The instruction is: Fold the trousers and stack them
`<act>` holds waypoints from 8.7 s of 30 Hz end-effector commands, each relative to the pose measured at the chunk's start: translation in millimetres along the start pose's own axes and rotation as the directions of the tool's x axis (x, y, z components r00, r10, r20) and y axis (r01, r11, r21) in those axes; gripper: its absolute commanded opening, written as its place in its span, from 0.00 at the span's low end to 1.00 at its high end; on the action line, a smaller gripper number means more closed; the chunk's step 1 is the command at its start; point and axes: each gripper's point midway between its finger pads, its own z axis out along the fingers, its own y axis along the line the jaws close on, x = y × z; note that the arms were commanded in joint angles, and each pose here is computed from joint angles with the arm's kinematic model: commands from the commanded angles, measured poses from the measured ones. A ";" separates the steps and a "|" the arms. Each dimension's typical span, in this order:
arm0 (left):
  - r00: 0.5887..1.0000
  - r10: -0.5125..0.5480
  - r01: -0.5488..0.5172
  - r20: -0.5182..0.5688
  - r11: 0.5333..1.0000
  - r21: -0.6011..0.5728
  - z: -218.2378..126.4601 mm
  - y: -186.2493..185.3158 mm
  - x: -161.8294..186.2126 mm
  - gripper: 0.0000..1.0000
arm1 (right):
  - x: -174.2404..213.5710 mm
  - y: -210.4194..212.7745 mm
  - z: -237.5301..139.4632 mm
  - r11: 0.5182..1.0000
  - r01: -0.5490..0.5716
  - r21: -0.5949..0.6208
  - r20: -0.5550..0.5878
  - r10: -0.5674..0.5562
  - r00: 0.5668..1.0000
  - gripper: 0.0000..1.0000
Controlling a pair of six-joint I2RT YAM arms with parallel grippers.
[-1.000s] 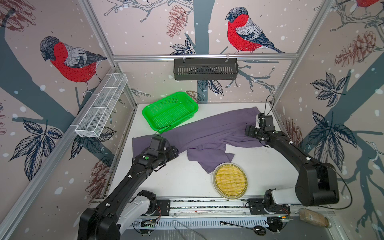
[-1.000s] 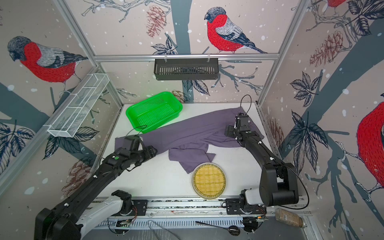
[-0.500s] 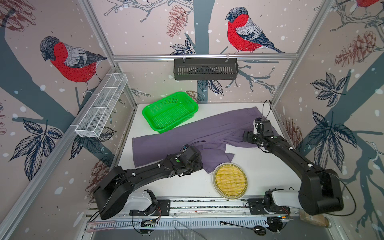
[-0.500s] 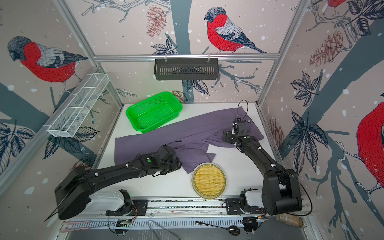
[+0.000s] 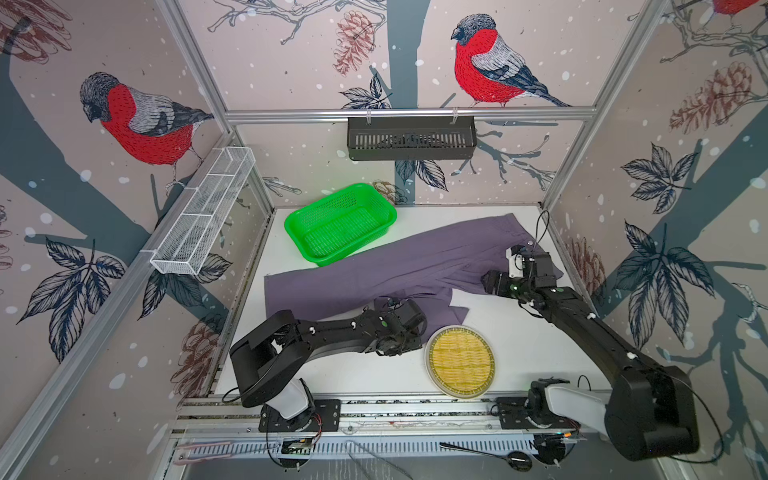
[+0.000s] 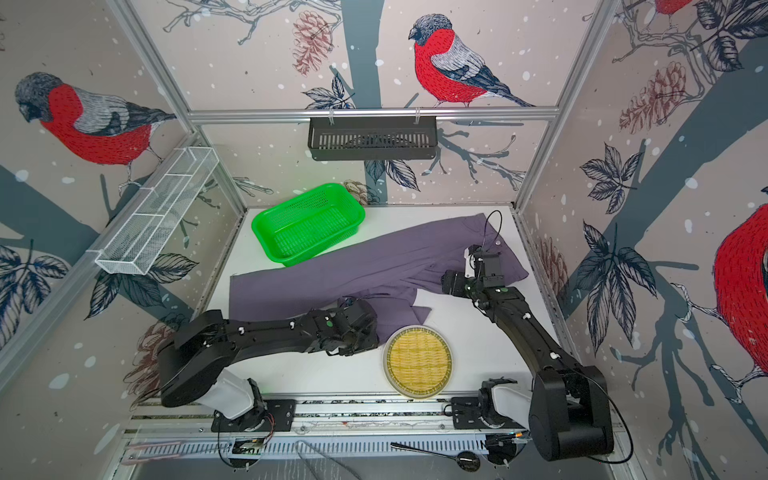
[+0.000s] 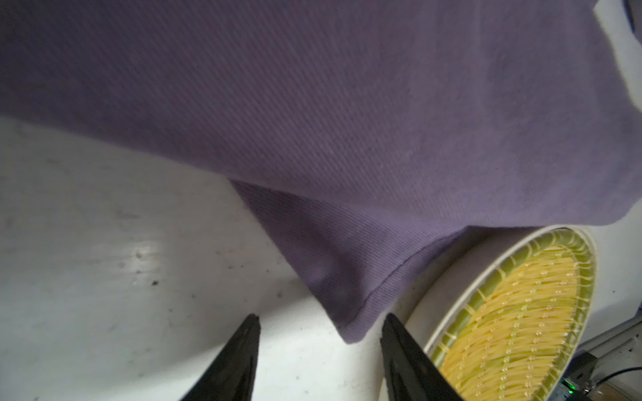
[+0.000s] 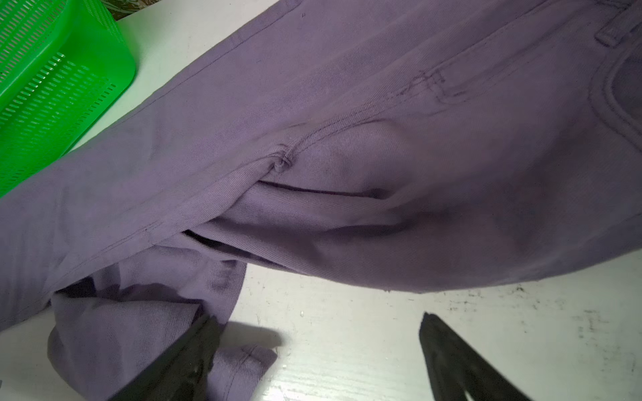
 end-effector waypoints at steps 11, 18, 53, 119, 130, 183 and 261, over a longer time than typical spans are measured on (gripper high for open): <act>1.000 -0.007 0.007 -0.014 1.000 -0.009 12.3 -8.6 2.8 0.35 | -4.4 0.0 1.2 1.000 -0.006 -0.001 0.023 0.006 1.000 0.93; 1.000 -0.005 0.004 -0.020 0.999 -0.036 19.4 -6.1 3.0 0.17 | -3.0 0.5 -0.9 1.000 -0.006 -0.006 0.030 0.006 1.000 0.93; 0.822 -0.019 0.334 0.569 0.826 -0.454 -230.9 187.8 -113.8 0.00 | -50.5 -100.3 6.1 0.927 -0.261 0.268 0.169 0.222 0.960 0.93; 0.567 -0.253 0.680 0.784 0.681 -0.272 -295.3 280.4 -136.9 0.00 | -102.6 -251.7 -46.6 0.688 -0.605 0.401 0.465 0.417 0.781 0.05; 0.565 -0.348 0.676 0.748 0.715 -0.178 -262.2 277.3 -119.1 0.00 | -93.6 -249.0 -46.5 0.690 -0.623 0.368 0.469 0.440 0.765 0.07; 0.403 -0.534 0.773 0.743 0.634 0.036 -232.9 284.1 -85.4 0.00 | -38.3 -251.5 -45.6 0.636 -0.738 0.225 0.437 0.612 0.660 0.11; 0.598 -0.394 0.530 0.698 0.848 0.024 -201.2 250.3 -185.8 0.88 | -54.3 -159.2 16.0 0.855 -0.445 0.267 0.184 0.408 0.894 0.79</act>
